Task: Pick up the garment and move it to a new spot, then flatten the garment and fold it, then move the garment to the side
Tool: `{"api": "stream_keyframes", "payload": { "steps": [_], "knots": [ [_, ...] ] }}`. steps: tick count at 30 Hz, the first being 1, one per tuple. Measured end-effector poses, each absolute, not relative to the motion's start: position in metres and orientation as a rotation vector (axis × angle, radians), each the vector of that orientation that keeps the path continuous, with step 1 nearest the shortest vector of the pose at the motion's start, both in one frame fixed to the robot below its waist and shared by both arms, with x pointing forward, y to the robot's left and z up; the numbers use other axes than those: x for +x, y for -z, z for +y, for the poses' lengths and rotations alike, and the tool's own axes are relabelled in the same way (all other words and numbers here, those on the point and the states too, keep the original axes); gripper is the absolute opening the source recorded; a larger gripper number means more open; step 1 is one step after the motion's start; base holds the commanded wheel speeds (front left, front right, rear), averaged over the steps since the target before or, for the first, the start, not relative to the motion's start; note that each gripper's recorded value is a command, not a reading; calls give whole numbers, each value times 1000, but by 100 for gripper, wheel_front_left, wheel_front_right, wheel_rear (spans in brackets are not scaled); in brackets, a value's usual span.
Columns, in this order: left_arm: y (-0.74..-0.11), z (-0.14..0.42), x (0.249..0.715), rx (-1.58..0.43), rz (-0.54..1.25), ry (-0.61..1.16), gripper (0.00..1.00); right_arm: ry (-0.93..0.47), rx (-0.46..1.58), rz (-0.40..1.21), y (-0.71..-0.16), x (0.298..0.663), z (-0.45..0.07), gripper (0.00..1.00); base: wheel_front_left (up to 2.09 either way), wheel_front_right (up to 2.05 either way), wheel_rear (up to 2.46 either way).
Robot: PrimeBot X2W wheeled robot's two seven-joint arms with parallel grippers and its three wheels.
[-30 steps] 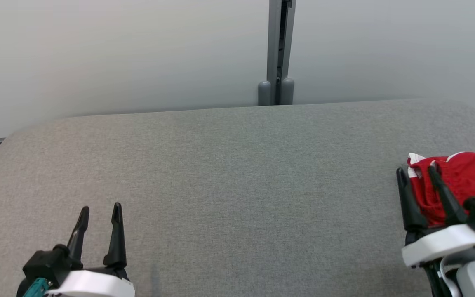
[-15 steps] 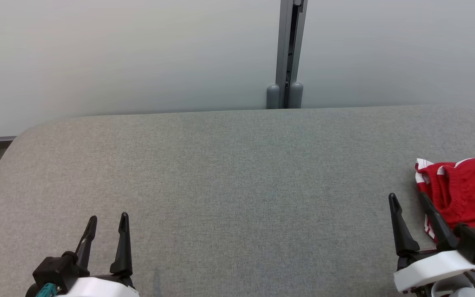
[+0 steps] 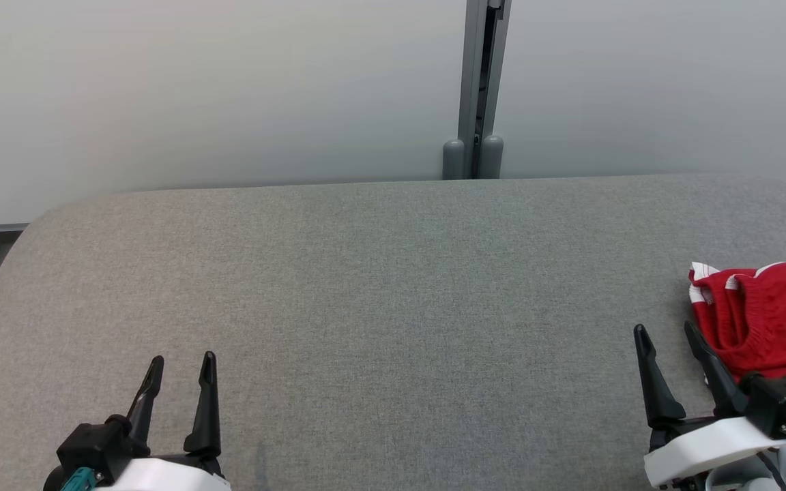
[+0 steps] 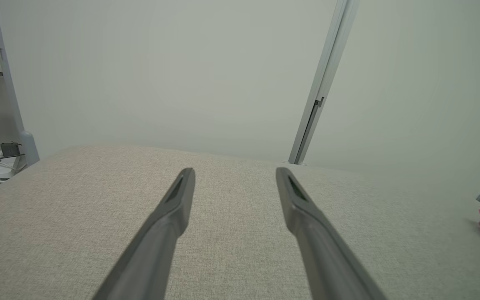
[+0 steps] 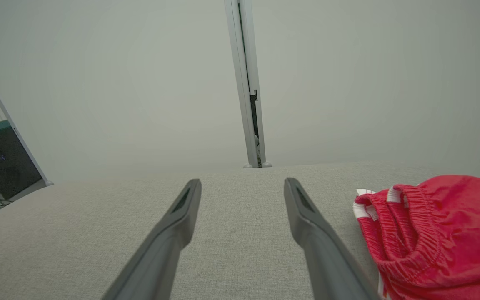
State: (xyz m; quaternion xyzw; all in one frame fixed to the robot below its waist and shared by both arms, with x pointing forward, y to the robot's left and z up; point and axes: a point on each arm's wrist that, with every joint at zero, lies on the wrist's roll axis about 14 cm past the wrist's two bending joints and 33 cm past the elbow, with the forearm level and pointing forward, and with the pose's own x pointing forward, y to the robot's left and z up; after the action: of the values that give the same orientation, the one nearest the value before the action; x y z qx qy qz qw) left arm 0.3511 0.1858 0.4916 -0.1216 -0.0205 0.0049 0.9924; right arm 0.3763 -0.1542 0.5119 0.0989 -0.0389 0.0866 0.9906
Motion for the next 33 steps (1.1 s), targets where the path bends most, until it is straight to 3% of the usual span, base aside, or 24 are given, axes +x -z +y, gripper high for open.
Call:
{"api": "stream_keyframes", "payload": {
  "steps": [13,14,20,33],
  "knots": [
    [-491,185,352,-249,-39,-7,100,-172,202,-64,-507,375,-154,100,0,0,0],
    [-488,184,351,-250,-29,-7,0,-171,203,-55,-505,374,-154,0,0,0,0],
    [-458,182,338,-289,71,-28,0,-153,244,43,-474,360,-151,0,0,0,0],
    [-458,191,343,-506,88,-81,0,-75,466,72,-473,364,-165,0,0,0,0]
  ]
}}
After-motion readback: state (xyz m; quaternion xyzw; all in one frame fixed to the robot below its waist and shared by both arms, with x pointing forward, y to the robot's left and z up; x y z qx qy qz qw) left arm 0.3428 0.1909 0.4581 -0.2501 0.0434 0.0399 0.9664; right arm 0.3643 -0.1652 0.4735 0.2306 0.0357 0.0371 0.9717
